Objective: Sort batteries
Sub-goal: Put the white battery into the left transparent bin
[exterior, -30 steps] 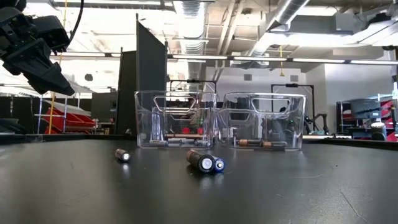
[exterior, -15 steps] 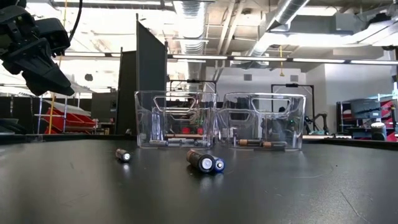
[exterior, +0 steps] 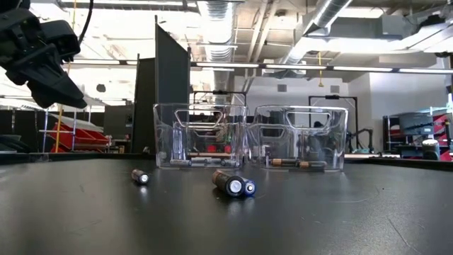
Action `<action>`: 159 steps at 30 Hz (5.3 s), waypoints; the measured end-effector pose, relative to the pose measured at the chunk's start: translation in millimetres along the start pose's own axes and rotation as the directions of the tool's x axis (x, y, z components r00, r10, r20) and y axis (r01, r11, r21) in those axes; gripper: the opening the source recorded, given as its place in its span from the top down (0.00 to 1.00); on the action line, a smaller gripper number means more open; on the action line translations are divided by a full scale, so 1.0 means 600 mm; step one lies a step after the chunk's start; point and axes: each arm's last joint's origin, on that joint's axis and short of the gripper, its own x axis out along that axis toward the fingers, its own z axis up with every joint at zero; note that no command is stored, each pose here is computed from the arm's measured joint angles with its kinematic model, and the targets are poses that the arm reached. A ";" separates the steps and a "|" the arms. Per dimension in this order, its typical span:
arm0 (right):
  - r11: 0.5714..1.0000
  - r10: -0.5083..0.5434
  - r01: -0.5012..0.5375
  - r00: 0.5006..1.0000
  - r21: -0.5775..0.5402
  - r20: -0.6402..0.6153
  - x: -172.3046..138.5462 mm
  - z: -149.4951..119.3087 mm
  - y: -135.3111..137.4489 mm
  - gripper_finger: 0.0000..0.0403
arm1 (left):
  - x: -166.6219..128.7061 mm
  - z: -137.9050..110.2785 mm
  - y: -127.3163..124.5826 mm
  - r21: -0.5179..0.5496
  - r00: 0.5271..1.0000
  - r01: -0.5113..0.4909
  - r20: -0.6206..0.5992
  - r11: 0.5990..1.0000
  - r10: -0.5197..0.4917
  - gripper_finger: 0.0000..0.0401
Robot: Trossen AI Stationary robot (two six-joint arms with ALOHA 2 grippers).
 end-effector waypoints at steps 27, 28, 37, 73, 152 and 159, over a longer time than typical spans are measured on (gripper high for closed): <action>0.997 0.068 -0.072 0.990 0.028 0.127 0.008 0.021 0.009 0.99 | 0.000 0.004 -0.003 -0.057 0.999 0.011 0.031 0.998 -0.009 0.71; 0.998 0.054 -0.059 0.990 0.033 0.133 0.007 0.021 0.006 0.99 | 0.000 0.004 -0.003 -0.052 0.999 0.011 0.031 0.999 -0.009 0.71; 0.992 0.119 -0.126 0.976 0.025 0.181 -0.034 0.022 -0.003 0.98 | 0.000 0.007 -0.005 -0.050 0.999 0.022 0.044 0.998 -0.020 0.71; 0.308 0.373 -0.081 0.927 -0.948 0.042 -0.003 0.170 -0.081 0.53 | 0.000 0.010 -0.007 0.068 0.998 0.029 0.060 0.997 -0.033 0.71; 0.128 0.406 0.114 0.900 -0.985 0.157 0.004 0.449 -0.032 0.85 | 0.000 0.009 -0.006 -0.007 0.998 0.021 0.062 1.000 -0.021 0.71; 0.160 0.410 0.101 0.898 -0.982 0.159 0.003 0.449 -0.032 0.87 | 0.000 0.009 -0.007 -0.009 0.998 0.023 0.064 1.000 -0.022 0.71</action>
